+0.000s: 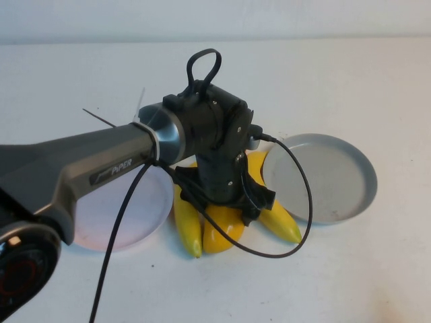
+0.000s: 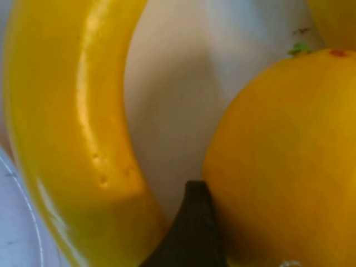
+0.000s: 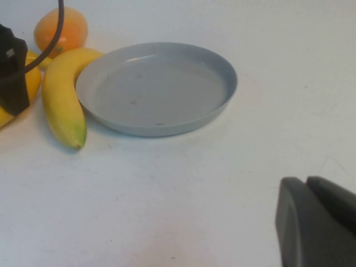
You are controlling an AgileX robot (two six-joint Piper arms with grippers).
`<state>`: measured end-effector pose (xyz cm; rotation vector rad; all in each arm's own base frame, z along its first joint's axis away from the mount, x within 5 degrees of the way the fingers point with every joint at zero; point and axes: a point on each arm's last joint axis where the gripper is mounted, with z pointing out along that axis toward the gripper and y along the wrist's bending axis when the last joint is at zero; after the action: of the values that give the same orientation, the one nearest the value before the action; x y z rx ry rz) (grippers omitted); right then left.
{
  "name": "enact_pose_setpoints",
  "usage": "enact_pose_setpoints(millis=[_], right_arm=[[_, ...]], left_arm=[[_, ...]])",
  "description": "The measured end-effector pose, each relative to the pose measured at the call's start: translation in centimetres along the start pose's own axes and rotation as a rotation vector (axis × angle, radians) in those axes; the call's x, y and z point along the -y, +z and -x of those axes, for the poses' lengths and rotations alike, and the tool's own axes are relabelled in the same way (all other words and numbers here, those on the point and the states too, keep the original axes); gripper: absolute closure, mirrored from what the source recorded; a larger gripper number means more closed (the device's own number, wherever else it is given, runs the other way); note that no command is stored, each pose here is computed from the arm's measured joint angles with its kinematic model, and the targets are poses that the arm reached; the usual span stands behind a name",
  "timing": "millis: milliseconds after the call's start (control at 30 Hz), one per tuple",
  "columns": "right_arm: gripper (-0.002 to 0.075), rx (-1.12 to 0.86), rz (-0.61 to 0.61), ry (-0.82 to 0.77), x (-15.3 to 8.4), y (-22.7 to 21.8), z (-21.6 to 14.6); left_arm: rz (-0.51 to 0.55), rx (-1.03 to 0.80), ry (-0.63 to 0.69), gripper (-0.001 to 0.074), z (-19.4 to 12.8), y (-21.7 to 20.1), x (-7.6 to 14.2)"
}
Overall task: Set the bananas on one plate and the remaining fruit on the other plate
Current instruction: Put one type of fruit in the left plate
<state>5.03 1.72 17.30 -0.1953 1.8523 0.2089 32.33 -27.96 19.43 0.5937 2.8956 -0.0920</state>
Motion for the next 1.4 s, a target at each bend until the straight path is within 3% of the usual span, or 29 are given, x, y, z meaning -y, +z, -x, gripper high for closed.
enact_pose_setpoints(millis=[200,433,733,900,1167,1400], right_arm=[[0.0743,0.000,0.000,0.000,0.0,0.0,0.0],[0.0743,0.000,0.000,0.000,0.0,0.0,0.0],[0.0743,0.000,0.000,0.000,0.0,0.0,0.0],[0.0743,0.000,0.000,0.000,0.0,0.0,0.0],[0.0743,0.000,0.000,0.000,0.0,0.0,0.0],[0.0743,0.000,0.000,0.000,0.0,0.0,0.0]], left_arm=[[-0.012,-0.019,0.028,0.0161,0.1,-0.8,0.2],[-0.011,0.064,0.120,0.0161,1.0,-7.2,1.5],[0.087,0.118,0.251,0.0161,0.7,-9.8,0.1],[0.142,0.068,0.232,0.0161,-0.3,-9.2,-2.6],[0.203,-0.042,0.044,0.0161,-1.0,-7.2,-11.1],[0.225,-0.092,-0.072,0.0161,-2.0,-6.0,-16.1]])
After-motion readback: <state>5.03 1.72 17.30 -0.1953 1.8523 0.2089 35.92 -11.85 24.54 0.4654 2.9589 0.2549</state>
